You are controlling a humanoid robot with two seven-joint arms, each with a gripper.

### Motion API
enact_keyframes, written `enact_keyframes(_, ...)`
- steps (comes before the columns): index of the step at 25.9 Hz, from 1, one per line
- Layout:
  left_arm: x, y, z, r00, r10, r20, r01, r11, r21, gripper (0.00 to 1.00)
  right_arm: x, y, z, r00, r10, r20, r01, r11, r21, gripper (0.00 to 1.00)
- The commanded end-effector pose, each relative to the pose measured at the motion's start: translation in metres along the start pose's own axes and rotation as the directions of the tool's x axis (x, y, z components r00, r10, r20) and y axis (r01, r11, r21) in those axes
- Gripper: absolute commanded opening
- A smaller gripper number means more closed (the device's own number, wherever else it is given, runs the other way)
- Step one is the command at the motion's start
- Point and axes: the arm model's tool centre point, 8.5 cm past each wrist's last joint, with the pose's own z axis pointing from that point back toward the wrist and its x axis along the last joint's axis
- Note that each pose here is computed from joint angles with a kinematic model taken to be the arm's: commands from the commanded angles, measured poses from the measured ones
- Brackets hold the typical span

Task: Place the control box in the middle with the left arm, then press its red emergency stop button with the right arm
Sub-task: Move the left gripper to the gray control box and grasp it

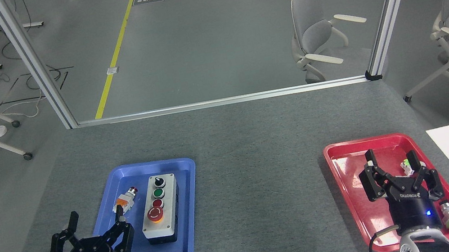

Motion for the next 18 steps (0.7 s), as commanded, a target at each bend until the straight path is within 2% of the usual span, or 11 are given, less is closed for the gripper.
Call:
enact_keyframes(1,0.000,0.000,0.001,1.000,0.004,-0.001,-0.004,1.000,0.000,0.99,0.000,0.000,0.000,1.000,-0.001,-0.001,0.001,1.000,0.004,0.99)
enact_keyframes(7,0.004,-0.003,0.001,1.000,0.025,0.013,-0.025,1.000,-0.009,0.99,0.002,0.000,-0.001,1.000,-0.006,0.003,0.006,1.000,0.003,0.99)
enact_keyframes(18,0.032,-0.030,0.032,0.994,0.103,0.038,-0.100,0.991,-0.086,0.99,0.011,0.003,-0.001,1.000,-0.027,0.008,0.027,1.000,0.004,0.99)
